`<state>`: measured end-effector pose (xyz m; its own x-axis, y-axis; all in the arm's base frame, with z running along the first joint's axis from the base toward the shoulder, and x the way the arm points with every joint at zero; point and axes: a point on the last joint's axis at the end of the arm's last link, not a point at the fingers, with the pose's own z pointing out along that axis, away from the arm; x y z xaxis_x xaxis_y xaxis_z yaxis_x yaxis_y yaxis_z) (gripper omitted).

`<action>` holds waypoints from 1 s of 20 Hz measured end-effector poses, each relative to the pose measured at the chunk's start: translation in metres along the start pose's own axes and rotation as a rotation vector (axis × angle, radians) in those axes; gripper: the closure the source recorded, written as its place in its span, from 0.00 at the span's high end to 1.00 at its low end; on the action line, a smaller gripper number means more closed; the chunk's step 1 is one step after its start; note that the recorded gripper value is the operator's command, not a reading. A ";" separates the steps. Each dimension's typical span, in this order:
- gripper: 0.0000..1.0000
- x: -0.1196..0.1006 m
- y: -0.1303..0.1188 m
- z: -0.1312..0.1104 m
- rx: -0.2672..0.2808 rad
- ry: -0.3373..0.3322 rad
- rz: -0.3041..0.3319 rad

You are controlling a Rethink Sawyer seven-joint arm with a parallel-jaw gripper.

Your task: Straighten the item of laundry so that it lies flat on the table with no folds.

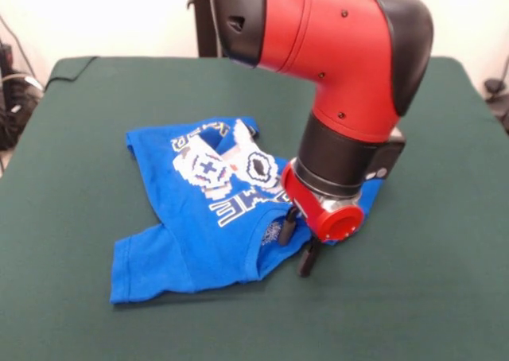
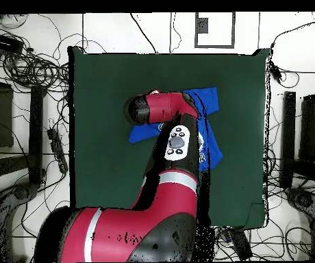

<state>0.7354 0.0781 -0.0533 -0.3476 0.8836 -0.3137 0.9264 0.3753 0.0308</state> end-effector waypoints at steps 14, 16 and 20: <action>0.00 -0.006 -0.002 0.002 0.076 0.017 0.009; 0.00 -0.006 -0.002 0.002 0.076 0.017 0.009; 0.00 -0.004 -0.001 0.002 0.064 0.007 -0.001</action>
<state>0.7358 0.0733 -0.0541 -0.3489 0.8853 -0.3075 0.9335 0.3573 -0.0307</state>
